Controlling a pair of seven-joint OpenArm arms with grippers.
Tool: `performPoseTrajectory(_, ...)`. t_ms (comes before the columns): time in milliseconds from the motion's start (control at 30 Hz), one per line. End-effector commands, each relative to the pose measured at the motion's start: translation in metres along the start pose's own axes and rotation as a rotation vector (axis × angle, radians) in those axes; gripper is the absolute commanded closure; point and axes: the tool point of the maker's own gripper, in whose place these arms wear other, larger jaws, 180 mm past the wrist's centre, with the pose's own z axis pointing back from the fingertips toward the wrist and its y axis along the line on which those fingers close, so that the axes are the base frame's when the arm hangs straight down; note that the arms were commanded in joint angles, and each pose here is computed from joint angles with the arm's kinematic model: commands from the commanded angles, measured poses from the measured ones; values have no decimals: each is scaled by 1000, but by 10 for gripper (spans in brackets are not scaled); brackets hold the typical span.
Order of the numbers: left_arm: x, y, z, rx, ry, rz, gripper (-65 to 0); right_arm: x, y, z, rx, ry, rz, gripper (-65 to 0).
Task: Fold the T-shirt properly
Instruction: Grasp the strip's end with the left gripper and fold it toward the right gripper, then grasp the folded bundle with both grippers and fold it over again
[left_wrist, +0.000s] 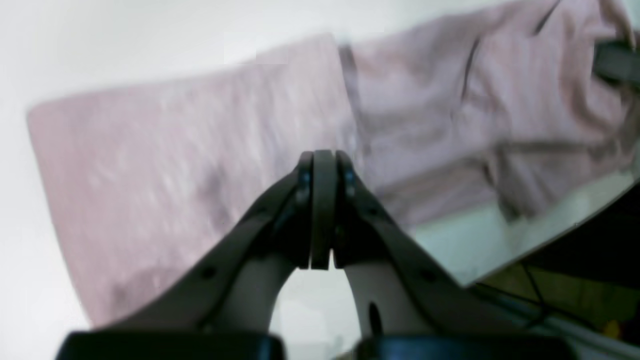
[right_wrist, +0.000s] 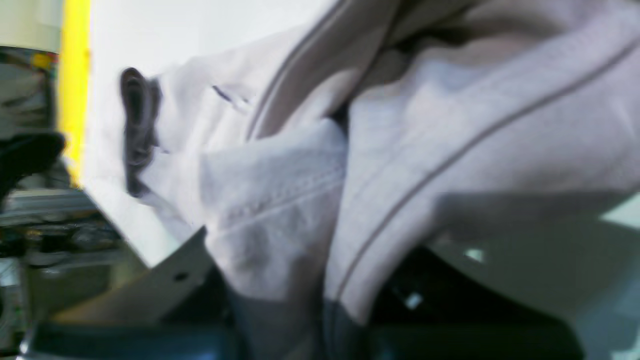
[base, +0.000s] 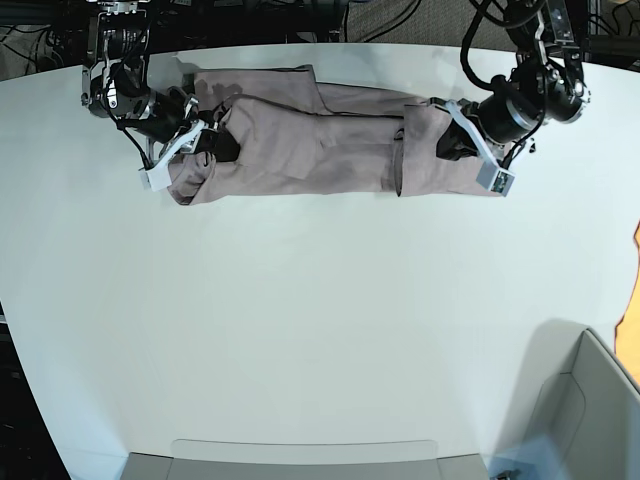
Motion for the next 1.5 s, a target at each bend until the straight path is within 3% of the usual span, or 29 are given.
performPoseTrajectory(0, 10, 5, 8, 16, -43, -10, 0, 29, -6, 12, -17, -74, 38, 0)
performPoseTrajectory(200, 7, 26, 20, 79, -55, 27, 0, 94, -28, 40, -211, -177, 133, 0)
performPoseTrajectory(400, -12, 56, 41, 178, -4, 91, 0, 133, 42, 27, -290, -219, 386, 0)
performPoseTrajectory(600, -23, 87, 68, 286, 2, 157, 0, 102, 106, -28, -296, -92, 699, 0)
performPoseTrajectory(800, -35, 113, 96, 389, -5, 210, 0, 60, 170, -75, -307, -53, 977, 0)
performPoseTrajectory(967, -34, 115, 99, 394, -2, 200, 0, 35, 192, -98, -334, -20, 1107, 0)
performPoseTrajectory(1167, -34, 115, 99, 395, -5, 202, 0, 14, 194, -121, -326, 59, 1164, 0)
performPoseTrajectory(1200, -34, 115, 99, 395, -5, 202, 0, 7, 197, -124, -311, 73, 1183, -24)
performPoseTrajectory(1333, -32, 115, 98, 395, -11, 202, 0, -15, 224, -126, -221, 55, 1249, -250)
performPoseTrajectory(1400, -32, 116, 99, 399, -8, 201, 0, -29, 236, -126, -179, 61, 1283, -316)
performPoseTrajectory(1467, -32, 116, 98, 399, -9, 203, 0, -42, 245, -126, -141, 72, 1323, -338)
